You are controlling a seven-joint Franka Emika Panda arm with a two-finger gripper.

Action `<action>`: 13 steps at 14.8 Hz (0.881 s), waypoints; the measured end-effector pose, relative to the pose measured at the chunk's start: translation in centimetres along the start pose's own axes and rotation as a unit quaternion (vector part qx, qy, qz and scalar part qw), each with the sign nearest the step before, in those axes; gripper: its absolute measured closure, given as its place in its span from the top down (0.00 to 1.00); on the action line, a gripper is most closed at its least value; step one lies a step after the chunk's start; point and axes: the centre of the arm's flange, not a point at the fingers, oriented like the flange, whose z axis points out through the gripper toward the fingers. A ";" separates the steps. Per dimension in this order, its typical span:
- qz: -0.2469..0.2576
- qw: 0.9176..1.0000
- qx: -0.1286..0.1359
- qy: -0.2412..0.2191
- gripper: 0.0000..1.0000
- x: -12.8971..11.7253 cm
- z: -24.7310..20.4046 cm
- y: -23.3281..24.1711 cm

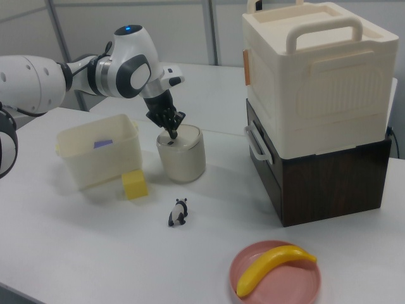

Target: Close the trash can

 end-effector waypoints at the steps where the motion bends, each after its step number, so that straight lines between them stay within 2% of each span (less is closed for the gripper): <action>1: -0.002 1.000 0.001 -0.012 0.01 -0.3 -0.4 -0.1; 5: -0.029 0.995 0.008 -0.097 0.03 -2.7 -3.7 -0.1; 7: -0.034 0.989 0.012 -0.141 0.17 -4.2 -5.9 0.2; 8: -0.035 0.987 0.014 -0.158 0.28 -4.9 -7.0 0.3; 13: -0.045 0.981 0.021 -0.186 0.85 -6.7 -10.9 0.7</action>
